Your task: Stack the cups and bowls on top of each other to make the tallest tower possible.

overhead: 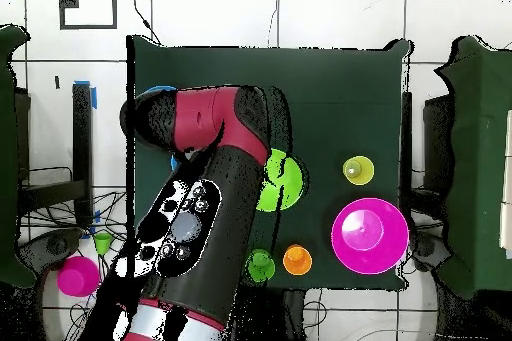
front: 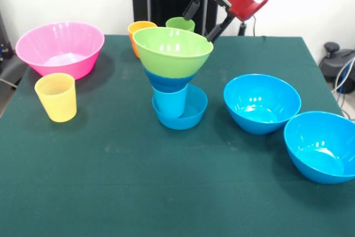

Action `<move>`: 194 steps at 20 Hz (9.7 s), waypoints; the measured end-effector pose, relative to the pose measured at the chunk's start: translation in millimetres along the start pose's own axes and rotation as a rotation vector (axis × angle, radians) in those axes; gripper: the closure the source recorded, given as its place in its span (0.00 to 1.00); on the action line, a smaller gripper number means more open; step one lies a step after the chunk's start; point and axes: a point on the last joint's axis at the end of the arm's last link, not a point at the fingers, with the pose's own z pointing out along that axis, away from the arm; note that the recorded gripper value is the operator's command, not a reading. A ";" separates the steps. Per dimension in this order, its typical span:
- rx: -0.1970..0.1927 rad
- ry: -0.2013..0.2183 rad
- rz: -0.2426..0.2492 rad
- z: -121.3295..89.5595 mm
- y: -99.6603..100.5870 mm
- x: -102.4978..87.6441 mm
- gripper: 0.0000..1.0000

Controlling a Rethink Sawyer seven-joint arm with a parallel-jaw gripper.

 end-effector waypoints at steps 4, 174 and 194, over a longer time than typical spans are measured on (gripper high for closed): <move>0.005 -0.002 0.004 0.5 -2.4 -1.2 0.00; -0.266 -0.095 0.191 237.1 -162.9 53.3 0.00; -0.271 -0.101 0.201 220.2 -173.1 54.5 0.00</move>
